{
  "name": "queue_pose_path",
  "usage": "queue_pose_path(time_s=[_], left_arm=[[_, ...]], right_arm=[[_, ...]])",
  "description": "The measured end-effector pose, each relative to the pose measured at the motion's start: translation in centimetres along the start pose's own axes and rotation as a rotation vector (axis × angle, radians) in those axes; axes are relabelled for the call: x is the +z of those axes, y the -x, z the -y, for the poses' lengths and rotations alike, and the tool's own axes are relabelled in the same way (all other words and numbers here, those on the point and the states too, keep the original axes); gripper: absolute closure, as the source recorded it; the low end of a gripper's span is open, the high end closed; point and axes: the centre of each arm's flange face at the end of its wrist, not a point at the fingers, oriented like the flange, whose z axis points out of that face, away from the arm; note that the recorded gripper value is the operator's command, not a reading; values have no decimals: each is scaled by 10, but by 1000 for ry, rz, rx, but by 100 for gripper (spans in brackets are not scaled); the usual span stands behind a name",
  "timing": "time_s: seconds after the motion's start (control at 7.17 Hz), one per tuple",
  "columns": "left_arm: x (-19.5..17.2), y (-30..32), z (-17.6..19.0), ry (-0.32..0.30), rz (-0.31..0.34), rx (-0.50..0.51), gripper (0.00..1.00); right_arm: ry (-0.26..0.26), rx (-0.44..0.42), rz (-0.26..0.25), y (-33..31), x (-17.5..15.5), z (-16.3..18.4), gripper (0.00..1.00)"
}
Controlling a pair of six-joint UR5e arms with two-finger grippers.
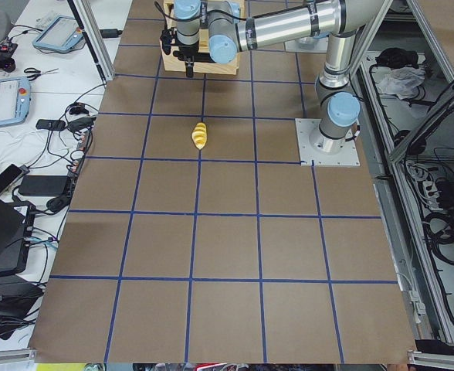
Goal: Open upper drawer
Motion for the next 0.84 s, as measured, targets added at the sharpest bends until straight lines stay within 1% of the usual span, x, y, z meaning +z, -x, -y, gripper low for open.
queue_pose_path(time_s=[0.28, 0.42, 0.56, 0.7, 0.84], left_arm=[[-47, -14, -31, -11, 24, -5, 0], [-70, -21, -55, 6, 58, -3, 0], [-86, -27, -80, 30, 111, 8, 0], [-94, -29, -99, 49, 164, 18, 0], [-97, -27, -106, 54, 189, 22, 0]], right_arm=[[0, 0, 0, 0, 0, 0, 0], [0, 0, 0, 0, 0, 0, 0], [0, 0, 0, 0, 0, 0, 0], [0, 0, 0, 0, 0, 0, 0], [0, 0, 0, 0, 0, 0, 0]])
